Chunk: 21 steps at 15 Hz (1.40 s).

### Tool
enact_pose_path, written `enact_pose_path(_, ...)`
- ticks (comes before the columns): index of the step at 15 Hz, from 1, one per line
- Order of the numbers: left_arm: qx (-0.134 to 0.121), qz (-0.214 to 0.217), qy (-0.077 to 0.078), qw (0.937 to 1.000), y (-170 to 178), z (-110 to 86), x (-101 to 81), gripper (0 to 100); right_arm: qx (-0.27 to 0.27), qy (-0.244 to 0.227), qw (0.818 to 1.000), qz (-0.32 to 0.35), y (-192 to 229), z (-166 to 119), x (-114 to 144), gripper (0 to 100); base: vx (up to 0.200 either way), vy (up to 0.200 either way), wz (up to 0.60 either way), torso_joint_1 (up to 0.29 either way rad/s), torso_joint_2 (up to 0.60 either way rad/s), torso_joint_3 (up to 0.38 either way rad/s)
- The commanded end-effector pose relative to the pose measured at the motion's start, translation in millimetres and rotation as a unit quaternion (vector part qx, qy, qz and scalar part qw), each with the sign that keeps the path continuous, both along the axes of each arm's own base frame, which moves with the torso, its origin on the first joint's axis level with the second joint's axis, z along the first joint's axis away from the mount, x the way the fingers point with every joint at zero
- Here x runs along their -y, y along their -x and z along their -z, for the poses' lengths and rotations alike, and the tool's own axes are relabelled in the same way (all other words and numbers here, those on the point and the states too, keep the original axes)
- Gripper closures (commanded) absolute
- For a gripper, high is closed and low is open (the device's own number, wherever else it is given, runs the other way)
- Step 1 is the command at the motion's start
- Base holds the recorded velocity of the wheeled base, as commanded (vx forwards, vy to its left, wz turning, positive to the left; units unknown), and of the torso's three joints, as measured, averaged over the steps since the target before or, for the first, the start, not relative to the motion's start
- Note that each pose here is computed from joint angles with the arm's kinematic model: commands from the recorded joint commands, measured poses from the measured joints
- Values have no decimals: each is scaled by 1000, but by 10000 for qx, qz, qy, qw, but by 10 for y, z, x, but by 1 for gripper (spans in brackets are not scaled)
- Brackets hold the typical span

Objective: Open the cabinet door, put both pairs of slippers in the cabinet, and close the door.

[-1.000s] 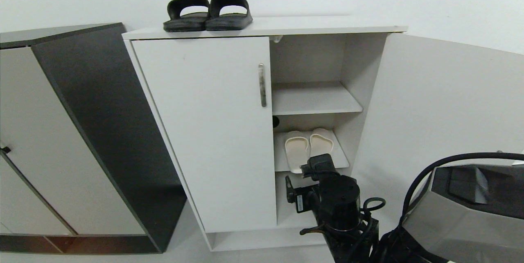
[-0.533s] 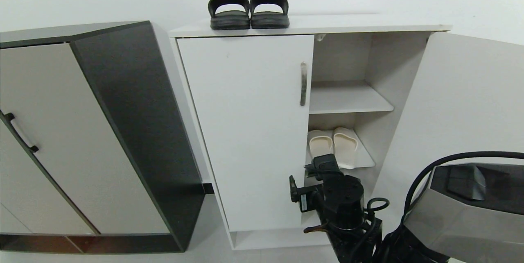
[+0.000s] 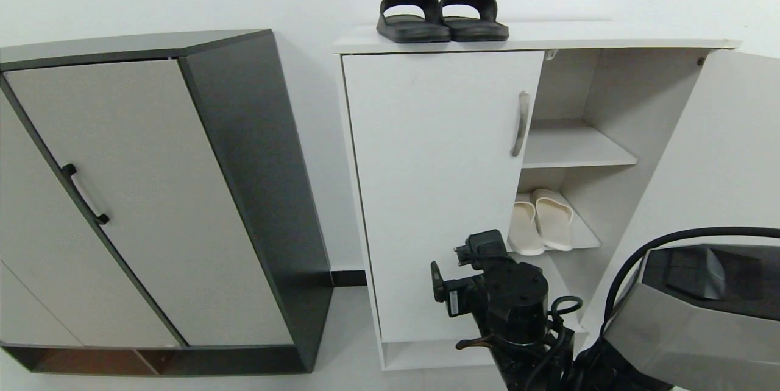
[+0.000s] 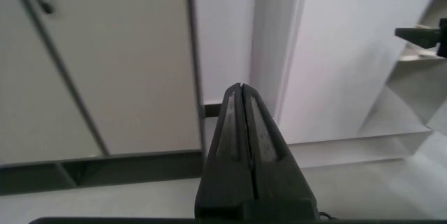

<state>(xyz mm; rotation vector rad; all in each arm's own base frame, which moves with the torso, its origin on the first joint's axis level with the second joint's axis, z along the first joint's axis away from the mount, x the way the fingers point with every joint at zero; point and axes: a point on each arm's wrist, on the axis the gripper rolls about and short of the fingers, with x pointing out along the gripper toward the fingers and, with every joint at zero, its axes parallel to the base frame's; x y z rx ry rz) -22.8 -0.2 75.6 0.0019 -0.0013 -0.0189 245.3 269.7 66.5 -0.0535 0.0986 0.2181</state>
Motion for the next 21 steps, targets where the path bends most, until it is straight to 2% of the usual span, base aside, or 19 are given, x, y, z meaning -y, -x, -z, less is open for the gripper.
enact_pose_path(1, -6, -3, 2, 10000, -1, -1, 0, 100, -30, 47, 10000, -20, 16, 14, 28, 0, 0, 0, 0, 0, 0, 0)
enact_pose_path(7, -6, -10, 2, 10000, -1, -1, 0, 100, 11, 215, 9992, -333, 25, 54, 87, 0, 0, 0, 0, 0, 0, 0)
enact_pose_path(15, -7, -102, 33, 9999, -1, -1, -4, 100, 42, 146, 9984, -538, 22, 54, 79, 0, 0, 0, 0, 0, 0, 0)
enact_pose_path(21, -7, -95, 25, 10000, -1, -1, -4, 100, 31, 149, 9978, -653, 41, 90, 94, 0, 0, 0, 0, 23, -280, -292)
